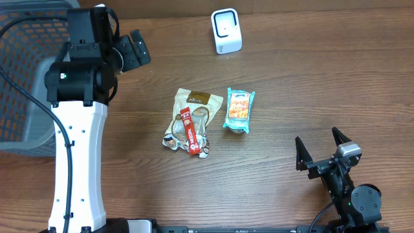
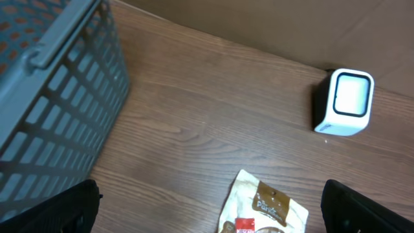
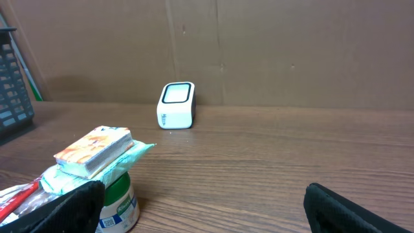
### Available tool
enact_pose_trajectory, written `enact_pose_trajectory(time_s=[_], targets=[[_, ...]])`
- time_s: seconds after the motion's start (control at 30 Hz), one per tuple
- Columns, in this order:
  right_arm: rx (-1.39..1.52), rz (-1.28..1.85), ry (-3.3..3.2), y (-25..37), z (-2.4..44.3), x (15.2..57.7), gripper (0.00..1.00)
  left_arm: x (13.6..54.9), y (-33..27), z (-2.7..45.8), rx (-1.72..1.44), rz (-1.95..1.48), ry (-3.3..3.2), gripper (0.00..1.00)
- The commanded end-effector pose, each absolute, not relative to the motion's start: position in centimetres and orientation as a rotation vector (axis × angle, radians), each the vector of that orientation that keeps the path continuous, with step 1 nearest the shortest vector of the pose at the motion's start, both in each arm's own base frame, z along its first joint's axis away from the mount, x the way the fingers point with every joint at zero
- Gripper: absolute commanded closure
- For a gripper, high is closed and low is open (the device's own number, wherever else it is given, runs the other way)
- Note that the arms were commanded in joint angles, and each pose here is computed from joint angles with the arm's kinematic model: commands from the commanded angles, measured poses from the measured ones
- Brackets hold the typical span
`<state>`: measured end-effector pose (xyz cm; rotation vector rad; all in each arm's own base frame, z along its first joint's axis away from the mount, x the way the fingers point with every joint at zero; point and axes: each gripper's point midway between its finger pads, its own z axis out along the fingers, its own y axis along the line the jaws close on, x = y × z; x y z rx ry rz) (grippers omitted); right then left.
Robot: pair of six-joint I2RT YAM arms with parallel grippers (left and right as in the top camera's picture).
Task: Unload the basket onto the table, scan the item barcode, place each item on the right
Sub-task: 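Release the items beside the snack pack and raise the left gripper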
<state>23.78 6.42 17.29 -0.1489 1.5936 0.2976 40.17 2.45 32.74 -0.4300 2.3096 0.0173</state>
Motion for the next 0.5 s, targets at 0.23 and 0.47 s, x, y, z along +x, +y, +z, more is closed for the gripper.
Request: enact_pose_trajectory(time_s=[0.23, 0.47], targets=[[-0.142, 0.296, 1.593, 6.31, 17.05, 23.82, 0.0, 39.73, 2.49, 33.75, -0.401, 0.027, 2.295, 0.0], [-0.142, 0.297, 1.593, 6.32, 17.06, 23.82, 0.0, 39.73, 2.49, 33.75, -0.401, 0.027, 2.295, 0.0]])
